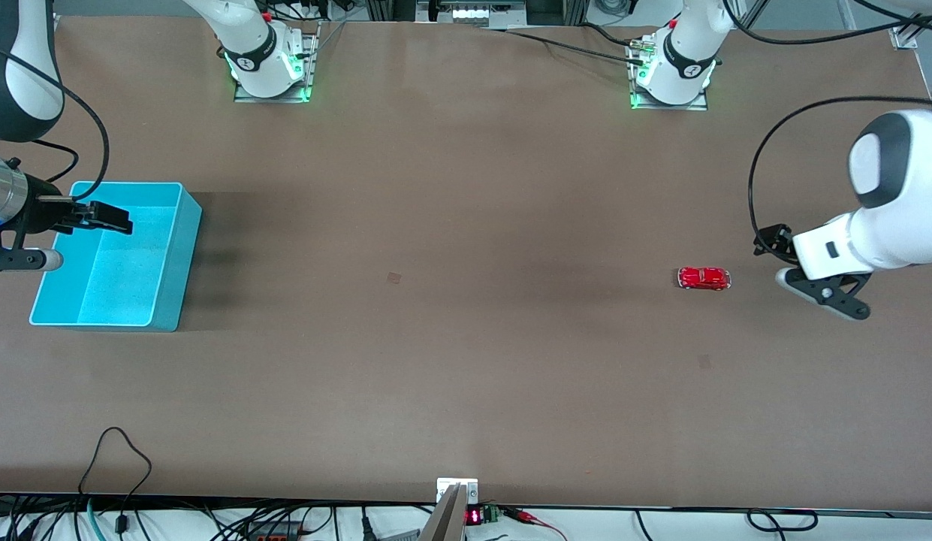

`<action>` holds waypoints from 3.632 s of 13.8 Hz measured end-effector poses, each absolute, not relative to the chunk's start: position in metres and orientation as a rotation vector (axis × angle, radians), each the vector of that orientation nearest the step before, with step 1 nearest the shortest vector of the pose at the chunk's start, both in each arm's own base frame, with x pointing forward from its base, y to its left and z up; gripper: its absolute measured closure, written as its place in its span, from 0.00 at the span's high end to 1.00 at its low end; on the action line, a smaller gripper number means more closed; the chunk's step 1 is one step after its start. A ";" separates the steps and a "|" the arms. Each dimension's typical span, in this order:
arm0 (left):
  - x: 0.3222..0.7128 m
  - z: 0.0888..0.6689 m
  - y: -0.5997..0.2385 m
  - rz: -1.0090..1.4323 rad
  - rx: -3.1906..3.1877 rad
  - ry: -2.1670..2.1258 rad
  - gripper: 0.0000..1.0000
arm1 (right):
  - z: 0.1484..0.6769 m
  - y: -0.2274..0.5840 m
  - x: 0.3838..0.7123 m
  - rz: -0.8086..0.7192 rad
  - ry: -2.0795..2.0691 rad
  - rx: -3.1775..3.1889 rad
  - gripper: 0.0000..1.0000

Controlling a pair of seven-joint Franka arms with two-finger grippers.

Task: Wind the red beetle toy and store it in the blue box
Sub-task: 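Move the left gripper over the red toy car, then lower the left gripper and close it on the red car, then press the car down and drag it backward with the left gripper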

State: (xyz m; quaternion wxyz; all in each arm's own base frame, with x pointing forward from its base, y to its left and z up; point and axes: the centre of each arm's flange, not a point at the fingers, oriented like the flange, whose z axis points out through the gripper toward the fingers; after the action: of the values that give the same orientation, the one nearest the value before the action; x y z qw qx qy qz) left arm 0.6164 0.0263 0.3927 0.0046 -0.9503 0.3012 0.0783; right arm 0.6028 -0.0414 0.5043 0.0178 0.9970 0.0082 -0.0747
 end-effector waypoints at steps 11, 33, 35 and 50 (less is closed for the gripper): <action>0.585 0.298 0.012 0.211 -2.386 2.069 1.00 | 0.504 -0.042 0.603 -0.234 0.023 3.097 1.00; 0.541 0.210 0.025 0.121 -2.287 2.200 1.00 | 0.504 -0.043 0.602 -0.240 0.021 3.097 1.00; 0.540 0.203 0.024 0.125 -2.290 2.204 1.00 | 0.504 -0.043 0.602 -0.246 0.021 3.097 1.00; 0.542 0.196 0.018 0.100 -2.264 2.221 0.60 | 0.504 -0.040 0.602 -0.249 0.028 3.097 1.00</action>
State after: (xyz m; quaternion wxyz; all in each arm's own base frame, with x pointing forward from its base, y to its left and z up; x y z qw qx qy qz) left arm 0.5422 0.0185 0.1960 -0.0159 -0.7134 0.6998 0.0315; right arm 0.6015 -0.0403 0.5036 0.0174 0.9966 0.0089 -0.0802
